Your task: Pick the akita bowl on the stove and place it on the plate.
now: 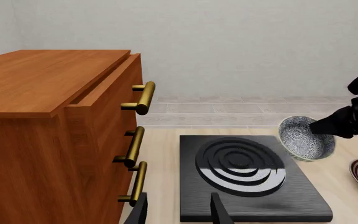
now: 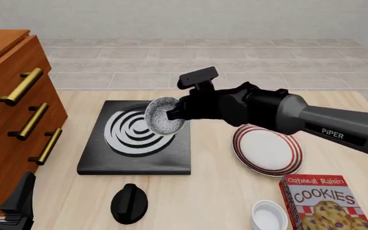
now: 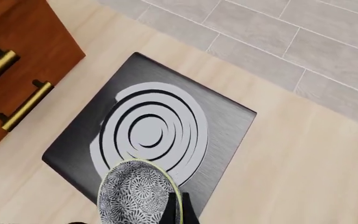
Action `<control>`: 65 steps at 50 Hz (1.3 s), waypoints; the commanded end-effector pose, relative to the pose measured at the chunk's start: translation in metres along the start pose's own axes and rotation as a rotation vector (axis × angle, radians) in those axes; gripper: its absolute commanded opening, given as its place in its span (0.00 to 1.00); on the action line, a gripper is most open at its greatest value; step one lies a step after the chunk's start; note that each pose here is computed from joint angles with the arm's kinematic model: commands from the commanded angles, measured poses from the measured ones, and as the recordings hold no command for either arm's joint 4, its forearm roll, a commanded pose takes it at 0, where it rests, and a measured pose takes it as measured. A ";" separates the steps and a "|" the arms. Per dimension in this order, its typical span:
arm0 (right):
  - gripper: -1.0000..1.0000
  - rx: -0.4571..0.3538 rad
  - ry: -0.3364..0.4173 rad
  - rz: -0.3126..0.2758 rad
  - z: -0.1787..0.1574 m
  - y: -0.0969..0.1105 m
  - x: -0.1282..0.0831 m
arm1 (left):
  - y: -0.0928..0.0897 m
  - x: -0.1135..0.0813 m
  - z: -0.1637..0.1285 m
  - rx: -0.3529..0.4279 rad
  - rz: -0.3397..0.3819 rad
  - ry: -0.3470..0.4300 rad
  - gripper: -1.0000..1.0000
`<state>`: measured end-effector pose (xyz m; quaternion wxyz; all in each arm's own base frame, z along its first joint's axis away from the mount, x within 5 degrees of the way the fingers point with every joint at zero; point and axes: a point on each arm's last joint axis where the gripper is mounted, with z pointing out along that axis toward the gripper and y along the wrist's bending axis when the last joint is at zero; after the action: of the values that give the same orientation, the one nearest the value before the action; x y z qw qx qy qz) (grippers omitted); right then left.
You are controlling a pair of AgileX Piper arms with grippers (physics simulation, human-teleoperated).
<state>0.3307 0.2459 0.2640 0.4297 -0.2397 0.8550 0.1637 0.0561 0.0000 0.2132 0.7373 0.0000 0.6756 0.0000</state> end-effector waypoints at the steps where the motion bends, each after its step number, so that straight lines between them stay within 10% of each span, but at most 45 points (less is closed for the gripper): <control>1: 0.00 0.012 -0.042 0.035 -0.028 -0.008 -0.001 | 0.000 0.000 0.000 0.000 0.000 0.000 1.00; 65: 0.00 0.228 -0.139 0.214 -0.091 -0.095 0.047 | 0.000 0.000 0.000 0.000 0.000 0.000 1.00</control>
<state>0.3009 0.1251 0.2727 0.4840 -0.1170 0.8578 0.1275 0.0561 0.0000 0.2132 0.7373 0.0000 0.6756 0.0000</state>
